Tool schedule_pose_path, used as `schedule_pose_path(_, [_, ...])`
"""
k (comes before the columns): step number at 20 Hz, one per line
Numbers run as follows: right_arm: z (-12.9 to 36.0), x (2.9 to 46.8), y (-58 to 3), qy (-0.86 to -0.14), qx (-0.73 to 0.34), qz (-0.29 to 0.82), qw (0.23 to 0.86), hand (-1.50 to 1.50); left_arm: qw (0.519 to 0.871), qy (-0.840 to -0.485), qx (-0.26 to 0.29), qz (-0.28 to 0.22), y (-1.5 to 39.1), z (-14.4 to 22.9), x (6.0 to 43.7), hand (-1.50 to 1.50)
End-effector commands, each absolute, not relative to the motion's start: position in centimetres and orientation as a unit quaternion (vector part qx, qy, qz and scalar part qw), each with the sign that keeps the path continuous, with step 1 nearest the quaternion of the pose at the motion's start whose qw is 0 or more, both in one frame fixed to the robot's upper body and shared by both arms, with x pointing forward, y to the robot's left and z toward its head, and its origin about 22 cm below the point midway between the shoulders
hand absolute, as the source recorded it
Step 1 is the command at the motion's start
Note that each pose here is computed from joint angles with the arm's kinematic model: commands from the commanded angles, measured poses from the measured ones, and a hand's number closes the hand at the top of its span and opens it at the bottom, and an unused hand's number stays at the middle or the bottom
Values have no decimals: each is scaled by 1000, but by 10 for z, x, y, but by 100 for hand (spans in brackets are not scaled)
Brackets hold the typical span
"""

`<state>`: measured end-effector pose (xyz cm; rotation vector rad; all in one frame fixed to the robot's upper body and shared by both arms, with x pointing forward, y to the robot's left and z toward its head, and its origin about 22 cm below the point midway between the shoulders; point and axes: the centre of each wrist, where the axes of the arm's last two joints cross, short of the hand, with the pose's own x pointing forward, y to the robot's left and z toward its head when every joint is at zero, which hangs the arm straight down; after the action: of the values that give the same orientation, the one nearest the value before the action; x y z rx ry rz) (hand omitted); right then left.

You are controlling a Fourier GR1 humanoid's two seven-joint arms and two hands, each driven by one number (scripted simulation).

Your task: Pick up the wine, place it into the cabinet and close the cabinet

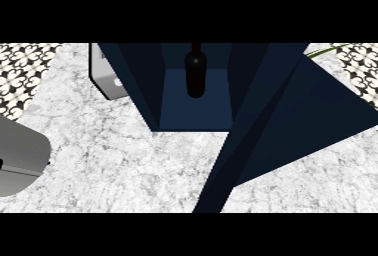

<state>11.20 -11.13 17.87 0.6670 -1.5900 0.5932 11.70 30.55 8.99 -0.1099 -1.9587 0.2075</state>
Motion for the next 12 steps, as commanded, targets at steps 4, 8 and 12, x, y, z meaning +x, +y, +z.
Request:
schedule_pose_path(4, [192,93,-73,-733,292,284,545,150,554,-825,-67,91,322,92,121,-150])
schedule_pose_path(8, [200,101,-68,-737,283,284,544,150,555,-822,-76,100,319,86,129,-150])
schedule_pose_path(12, [211,120,-58,-726,284,294,552,150,551,-823,-99,98,303,90,122,-150])
